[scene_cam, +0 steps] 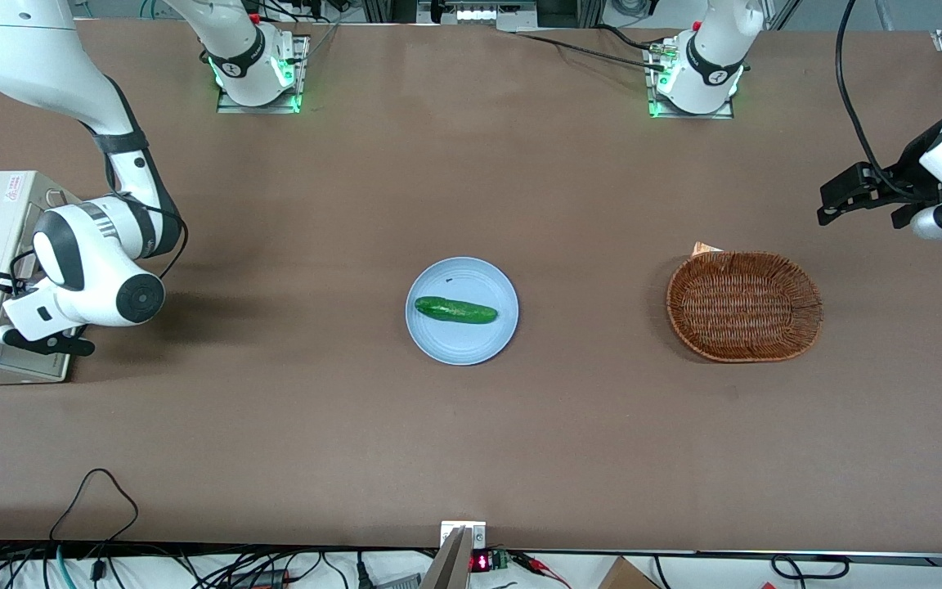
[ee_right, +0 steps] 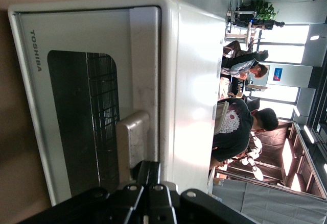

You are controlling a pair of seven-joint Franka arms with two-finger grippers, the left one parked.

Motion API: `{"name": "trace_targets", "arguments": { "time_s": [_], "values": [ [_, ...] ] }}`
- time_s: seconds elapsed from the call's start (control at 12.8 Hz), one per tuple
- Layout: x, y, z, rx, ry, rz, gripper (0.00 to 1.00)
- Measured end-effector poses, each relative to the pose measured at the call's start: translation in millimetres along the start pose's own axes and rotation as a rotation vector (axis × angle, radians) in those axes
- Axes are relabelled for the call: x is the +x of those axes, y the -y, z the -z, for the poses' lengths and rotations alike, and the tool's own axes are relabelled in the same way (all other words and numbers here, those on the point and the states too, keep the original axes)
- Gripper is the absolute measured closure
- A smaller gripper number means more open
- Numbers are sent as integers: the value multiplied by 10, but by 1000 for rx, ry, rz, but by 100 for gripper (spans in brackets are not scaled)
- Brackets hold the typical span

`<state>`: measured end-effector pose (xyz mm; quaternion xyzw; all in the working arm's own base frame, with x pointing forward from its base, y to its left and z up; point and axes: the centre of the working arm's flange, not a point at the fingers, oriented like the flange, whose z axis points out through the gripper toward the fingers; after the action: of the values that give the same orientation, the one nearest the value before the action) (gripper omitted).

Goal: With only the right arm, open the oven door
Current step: 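Pull the handle with the right gripper, swinging the door down open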

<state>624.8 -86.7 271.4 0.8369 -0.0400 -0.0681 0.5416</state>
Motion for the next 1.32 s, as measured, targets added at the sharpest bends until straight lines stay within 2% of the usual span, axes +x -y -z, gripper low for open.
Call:
{"name": "trace_targets", "arguments": {
  "time_s": [0.39, 0.7, 1.01, 1.32],
  "values": [
    [-37, 86, 233, 85, 12, -12, 99],
    [-86, 329, 511, 189, 16, -3, 99],
    [-111, 606, 604, 232, 11, 24, 99],
    [-113, 881, 618, 302, 8, 39, 99]
  ]
}}
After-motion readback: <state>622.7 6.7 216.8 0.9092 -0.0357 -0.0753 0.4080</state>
